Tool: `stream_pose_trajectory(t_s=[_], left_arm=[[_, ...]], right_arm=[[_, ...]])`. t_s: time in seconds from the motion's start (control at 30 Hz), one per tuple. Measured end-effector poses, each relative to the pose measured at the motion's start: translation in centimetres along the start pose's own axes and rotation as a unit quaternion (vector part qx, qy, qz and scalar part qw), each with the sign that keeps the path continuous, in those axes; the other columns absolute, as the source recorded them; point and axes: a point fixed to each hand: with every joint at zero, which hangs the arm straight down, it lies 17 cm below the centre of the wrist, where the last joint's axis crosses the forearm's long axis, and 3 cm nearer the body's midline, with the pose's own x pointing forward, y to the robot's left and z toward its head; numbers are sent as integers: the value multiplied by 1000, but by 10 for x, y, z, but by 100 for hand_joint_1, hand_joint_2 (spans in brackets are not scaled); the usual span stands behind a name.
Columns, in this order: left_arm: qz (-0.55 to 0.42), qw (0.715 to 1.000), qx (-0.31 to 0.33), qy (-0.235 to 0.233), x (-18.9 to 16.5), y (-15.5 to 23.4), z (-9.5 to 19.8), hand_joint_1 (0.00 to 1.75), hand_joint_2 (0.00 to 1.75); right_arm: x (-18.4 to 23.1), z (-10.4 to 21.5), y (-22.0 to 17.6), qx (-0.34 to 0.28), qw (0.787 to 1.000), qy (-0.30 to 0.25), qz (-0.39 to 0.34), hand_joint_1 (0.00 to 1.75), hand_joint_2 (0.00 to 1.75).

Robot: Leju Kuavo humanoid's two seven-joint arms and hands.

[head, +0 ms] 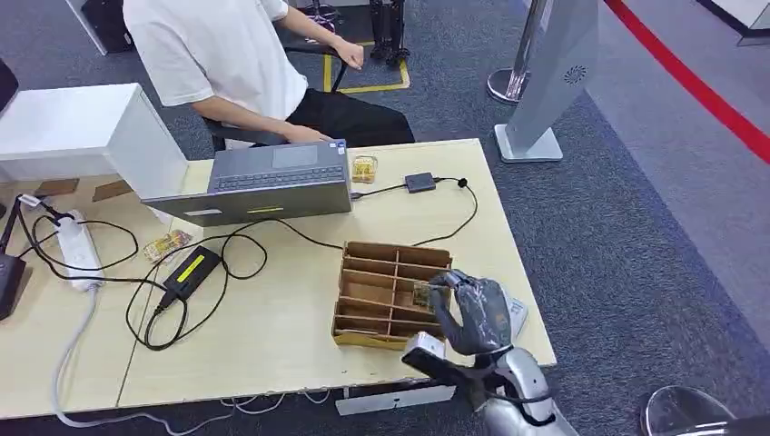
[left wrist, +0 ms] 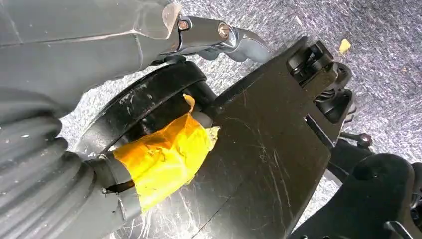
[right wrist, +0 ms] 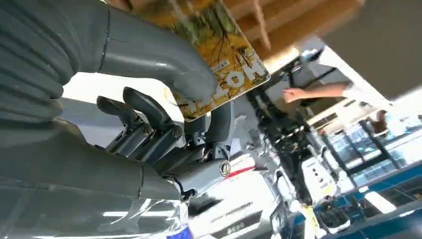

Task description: Pass the card to the sensor for recognition and then transmit it.

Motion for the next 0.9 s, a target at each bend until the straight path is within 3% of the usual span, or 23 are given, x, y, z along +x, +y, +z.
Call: stream_pose_trajectory(t_s=[0.17, 0.3, 0.53, 0.73, 0.9], left_arm=[[-3, 1000, -1, -1, 0, -1, 0, 0, 175], [-8, 1000, -4, -2, 0, -1, 0, 0, 175], [-26, 1000, -8, 2, 2, -3, 0, 0, 175], [-49, 999, -17, 7, 4, -5, 0, 0, 175], [-59, 998, -23, 10, 6, -5, 0, 0, 175]], right_arm=[[21, -52, -34, 63, 992, -50, -92, 175, 175], [43, -99, -82, 47, 990, -89, -101, 175, 175], [60, -169, -141, -41, 995, -88, 38, 175, 175], [77, -217, -143, -82, 983, -80, 147, 175, 175], [87, -238, -135, -97, 969, -79, 215, 175, 175]])
